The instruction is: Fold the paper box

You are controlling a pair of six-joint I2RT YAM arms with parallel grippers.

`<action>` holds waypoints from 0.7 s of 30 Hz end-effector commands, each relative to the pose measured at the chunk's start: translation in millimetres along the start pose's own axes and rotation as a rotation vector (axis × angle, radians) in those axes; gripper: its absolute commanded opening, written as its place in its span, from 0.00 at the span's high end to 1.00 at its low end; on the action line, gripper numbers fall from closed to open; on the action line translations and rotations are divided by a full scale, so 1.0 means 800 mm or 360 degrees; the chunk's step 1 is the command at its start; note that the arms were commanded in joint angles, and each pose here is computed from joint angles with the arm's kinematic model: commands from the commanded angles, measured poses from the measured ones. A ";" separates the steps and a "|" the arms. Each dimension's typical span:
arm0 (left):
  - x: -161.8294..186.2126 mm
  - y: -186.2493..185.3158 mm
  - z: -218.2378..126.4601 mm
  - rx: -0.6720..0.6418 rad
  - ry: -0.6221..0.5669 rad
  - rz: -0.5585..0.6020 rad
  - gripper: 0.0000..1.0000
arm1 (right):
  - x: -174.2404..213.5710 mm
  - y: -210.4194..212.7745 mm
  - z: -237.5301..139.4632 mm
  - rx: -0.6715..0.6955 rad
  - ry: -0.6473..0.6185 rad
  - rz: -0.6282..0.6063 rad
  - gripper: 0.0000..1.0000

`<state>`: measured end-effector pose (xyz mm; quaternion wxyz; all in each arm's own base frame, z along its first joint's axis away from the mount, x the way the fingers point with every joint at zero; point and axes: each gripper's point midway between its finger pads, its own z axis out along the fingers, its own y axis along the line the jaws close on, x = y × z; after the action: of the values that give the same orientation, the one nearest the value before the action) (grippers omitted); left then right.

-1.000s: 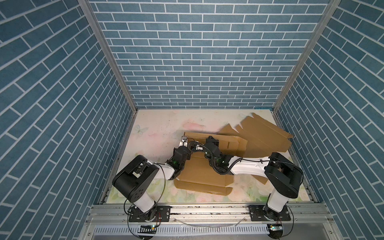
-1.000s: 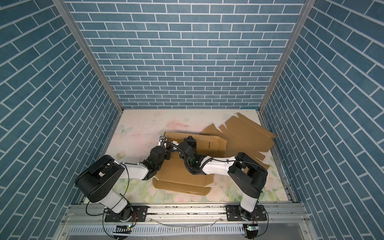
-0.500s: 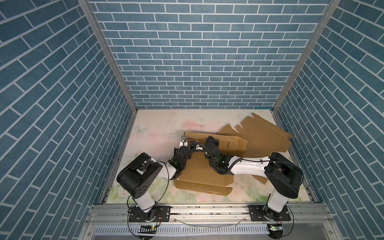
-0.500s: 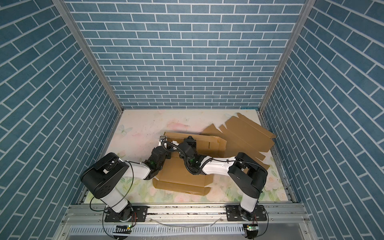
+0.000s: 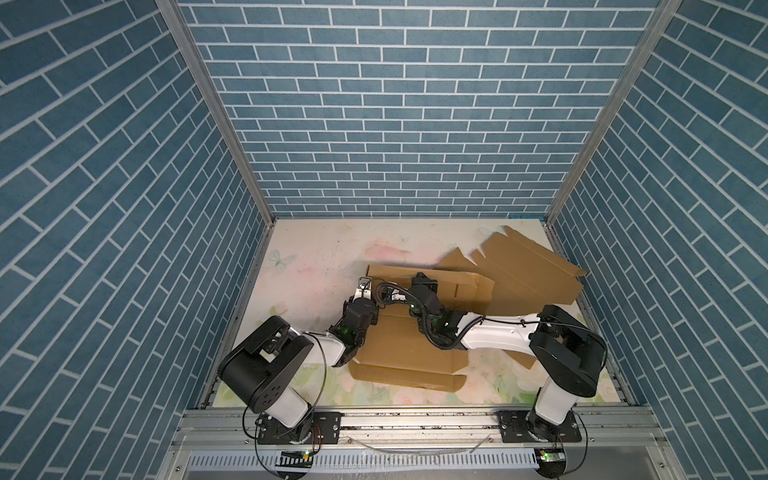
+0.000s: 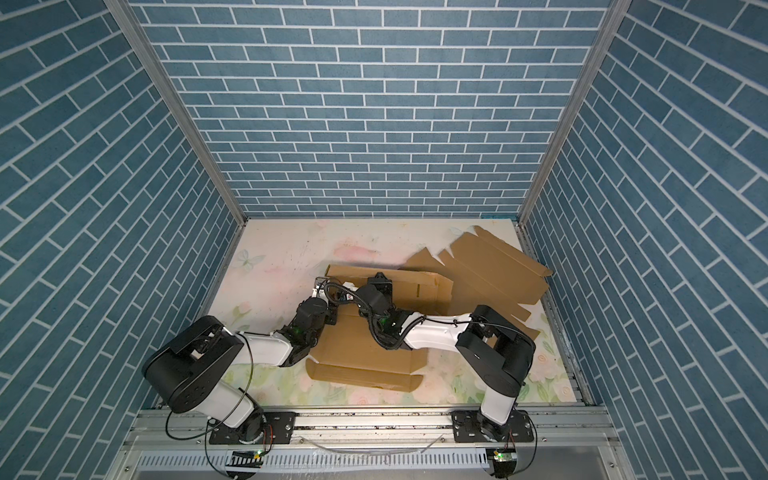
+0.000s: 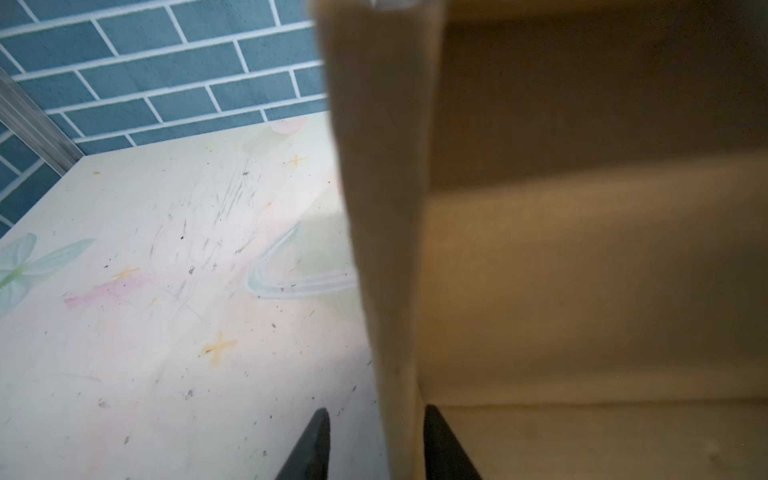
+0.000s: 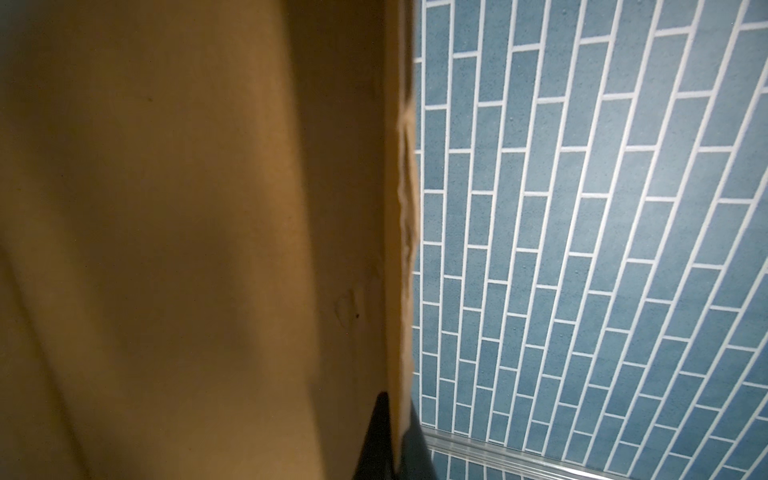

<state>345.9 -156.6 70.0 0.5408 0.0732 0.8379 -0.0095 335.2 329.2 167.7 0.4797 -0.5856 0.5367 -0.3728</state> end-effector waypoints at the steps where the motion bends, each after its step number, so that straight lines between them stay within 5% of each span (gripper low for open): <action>1: 0.029 -0.001 0.003 0.0024 0.0097 0.0003 0.60 | -0.001 0.022 -0.003 -0.0091 -0.0032 -0.0025 1.00; 12: 0.045 0.006 0.031 -0.0067 0.0113 -0.0039 0.68 | 0.001 0.022 -0.005 -0.0104 -0.0034 -0.0024 1.00; 21: 0.026 0.015 0.035 -0.0086 0.0041 -0.0105 0.59 | 0.001 0.024 -0.006 -0.0115 -0.0035 -0.0024 1.00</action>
<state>354.3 -153.3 32.8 0.5205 0.0532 0.8522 -0.0084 336.4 327.8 167.6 0.4799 -0.5832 0.5400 -0.3714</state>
